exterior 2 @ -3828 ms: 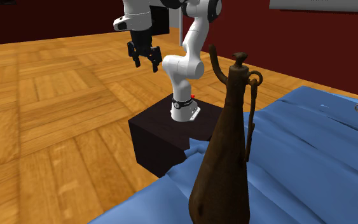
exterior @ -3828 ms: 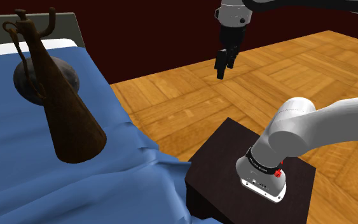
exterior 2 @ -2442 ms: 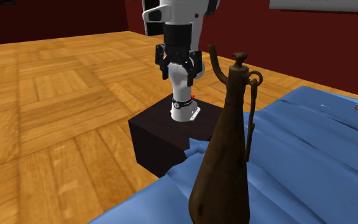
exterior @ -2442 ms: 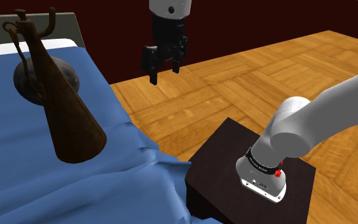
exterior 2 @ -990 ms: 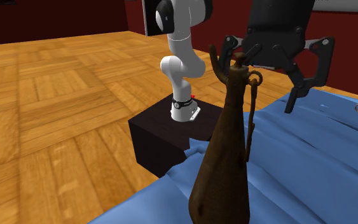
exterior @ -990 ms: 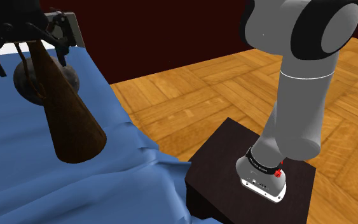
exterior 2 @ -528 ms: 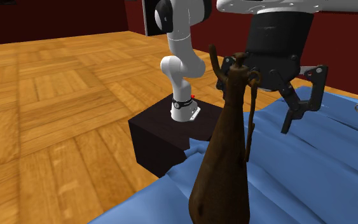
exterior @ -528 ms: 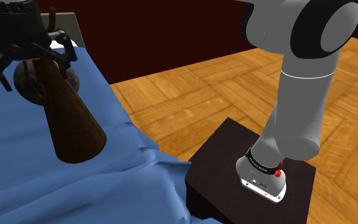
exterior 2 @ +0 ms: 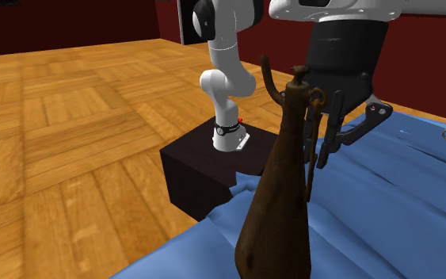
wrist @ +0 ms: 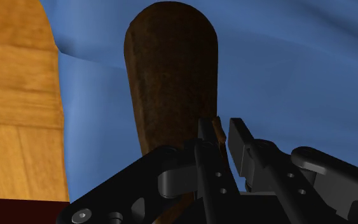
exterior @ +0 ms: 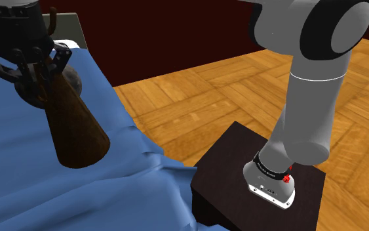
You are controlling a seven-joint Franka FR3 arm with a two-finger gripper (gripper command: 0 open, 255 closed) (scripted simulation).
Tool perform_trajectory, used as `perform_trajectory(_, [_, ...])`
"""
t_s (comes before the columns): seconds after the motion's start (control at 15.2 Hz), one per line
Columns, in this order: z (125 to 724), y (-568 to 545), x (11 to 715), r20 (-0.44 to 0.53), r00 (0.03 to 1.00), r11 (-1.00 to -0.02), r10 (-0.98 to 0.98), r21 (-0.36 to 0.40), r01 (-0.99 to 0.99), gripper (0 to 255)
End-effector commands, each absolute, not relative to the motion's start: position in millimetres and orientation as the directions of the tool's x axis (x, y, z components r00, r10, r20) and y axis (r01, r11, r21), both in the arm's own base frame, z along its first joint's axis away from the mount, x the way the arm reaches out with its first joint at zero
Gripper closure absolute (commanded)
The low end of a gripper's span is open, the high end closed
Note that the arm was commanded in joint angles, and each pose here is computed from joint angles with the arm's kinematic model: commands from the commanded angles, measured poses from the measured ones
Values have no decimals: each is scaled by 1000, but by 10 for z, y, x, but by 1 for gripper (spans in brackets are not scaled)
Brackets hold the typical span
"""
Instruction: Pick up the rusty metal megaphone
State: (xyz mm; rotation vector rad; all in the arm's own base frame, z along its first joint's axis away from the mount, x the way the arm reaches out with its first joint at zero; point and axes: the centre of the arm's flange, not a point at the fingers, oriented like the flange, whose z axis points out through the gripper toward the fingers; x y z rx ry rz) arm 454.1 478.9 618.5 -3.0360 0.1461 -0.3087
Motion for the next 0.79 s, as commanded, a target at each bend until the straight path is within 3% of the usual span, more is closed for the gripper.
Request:
perform_trajectory(0.0, [6180,4788,4545,196,975,-992,-104,-95,-86,255])
perform_trajectory(0.73, [6605,4788,4535,196,975,-992,-104,-95,-86,255])
